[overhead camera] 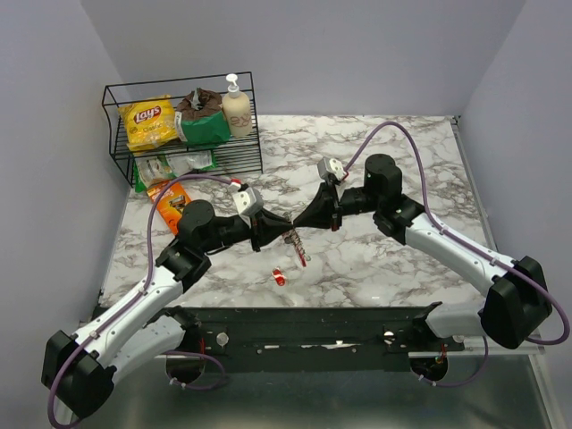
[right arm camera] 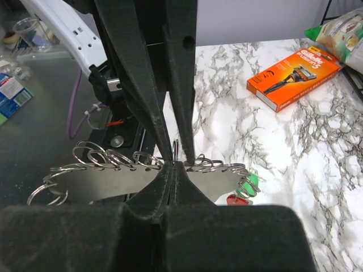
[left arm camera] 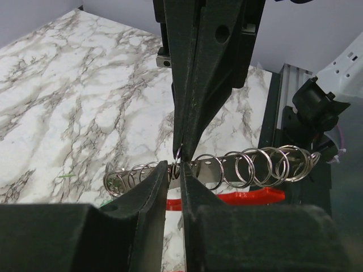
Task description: Put the keys on the keyring
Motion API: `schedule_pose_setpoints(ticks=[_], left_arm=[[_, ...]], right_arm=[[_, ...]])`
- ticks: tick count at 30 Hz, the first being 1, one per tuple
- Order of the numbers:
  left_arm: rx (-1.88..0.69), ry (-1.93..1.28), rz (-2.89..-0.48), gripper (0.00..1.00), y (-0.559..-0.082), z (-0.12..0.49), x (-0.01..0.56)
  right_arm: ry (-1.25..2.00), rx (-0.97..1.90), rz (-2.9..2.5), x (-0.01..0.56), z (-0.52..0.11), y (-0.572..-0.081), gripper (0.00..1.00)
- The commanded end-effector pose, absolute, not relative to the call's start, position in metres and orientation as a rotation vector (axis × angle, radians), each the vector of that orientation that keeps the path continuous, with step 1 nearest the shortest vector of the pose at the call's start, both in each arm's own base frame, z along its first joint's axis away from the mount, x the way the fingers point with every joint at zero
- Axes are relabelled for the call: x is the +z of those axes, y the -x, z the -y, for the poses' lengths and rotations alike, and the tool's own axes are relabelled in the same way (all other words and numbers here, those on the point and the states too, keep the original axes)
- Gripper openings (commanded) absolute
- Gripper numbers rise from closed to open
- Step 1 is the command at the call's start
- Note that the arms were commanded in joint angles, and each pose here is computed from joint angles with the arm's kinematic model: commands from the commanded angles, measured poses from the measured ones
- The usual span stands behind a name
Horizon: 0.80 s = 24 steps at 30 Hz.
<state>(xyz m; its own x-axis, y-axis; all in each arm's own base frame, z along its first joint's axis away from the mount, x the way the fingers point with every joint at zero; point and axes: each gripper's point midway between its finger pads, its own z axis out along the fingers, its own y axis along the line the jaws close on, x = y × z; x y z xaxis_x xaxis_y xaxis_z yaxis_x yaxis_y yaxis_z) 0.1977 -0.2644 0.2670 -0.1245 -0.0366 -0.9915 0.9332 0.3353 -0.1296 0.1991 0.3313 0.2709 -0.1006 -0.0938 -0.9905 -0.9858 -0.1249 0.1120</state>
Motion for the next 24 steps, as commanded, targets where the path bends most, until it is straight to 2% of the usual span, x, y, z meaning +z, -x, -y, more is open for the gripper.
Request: schedule_pose_setpoints(ticks=[1, 3, 7, 10, 11, 12, 14, 17, 18, 21, 24], left_arm=[[-1.063, -0.890, -1.364, 0.10, -0.196, 0.267, 0.282], [-1.062, -0.889, -1.363, 0.00, -0.195, 0.267, 0.282], [-1.048, -0.871, -1.364, 0.00, -0.196, 0.264, 0.281], [-1.014, -0.835, -1.368, 0.00, -0.199, 0.259, 0.280], [-1.000, -0.826, -1.372, 0.00, -0.201, 0.257, 0.279], [-0.985, -0.811, -1.370, 0.00, -0.202, 0.255, 0.280], [-0.965, -0.793, -1.385, 0.00, -0.205, 0.252, 0.276], [-0.931, -0.762, -1.404, 0.00, -0.210, 0.247, 0.270], [-0.921, -0.751, -1.411, 0.00, -0.212, 0.246, 0.268], [-0.864, -0.692, -1.450, 0.00, -0.223, 0.238, 0.260], [-0.796, -0.615, -1.495, 0.00, -0.235, 0.229, 0.251]], right_arm=[[1.329, 1.335, -1.243, 0.277, -0.332, -0.197, 0.01], [1.328, 1.337, -1.246, 0.276, -0.332, -0.198, 0.01], [1.315, 1.332, -1.263, 0.276, -0.333, -0.201, 0.01], [1.303, 1.328, -1.277, 0.275, -0.335, -0.204, 0.17], [1.298, 1.327, -1.288, 0.273, -0.335, -0.206, 0.25], [1.289, 1.319, -1.293, 0.274, -0.335, -0.207, 0.38], [1.263, 1.293, -1.311, 0.274, -0.336, -0.213, 0.45], [1.153, 1.174, -1.373, 0.273, -0.332, -0.234, 0.61], [1.089, 1.147, -1.414, 0.274, -0.329, -0.241, 0.70], [0.935, 1.012, -1.497, 0.269, -0.316, -0.265, 0.81], [0.873, 0.955, -1.566, 0.257, -0.308, -0.273, 0.85]])
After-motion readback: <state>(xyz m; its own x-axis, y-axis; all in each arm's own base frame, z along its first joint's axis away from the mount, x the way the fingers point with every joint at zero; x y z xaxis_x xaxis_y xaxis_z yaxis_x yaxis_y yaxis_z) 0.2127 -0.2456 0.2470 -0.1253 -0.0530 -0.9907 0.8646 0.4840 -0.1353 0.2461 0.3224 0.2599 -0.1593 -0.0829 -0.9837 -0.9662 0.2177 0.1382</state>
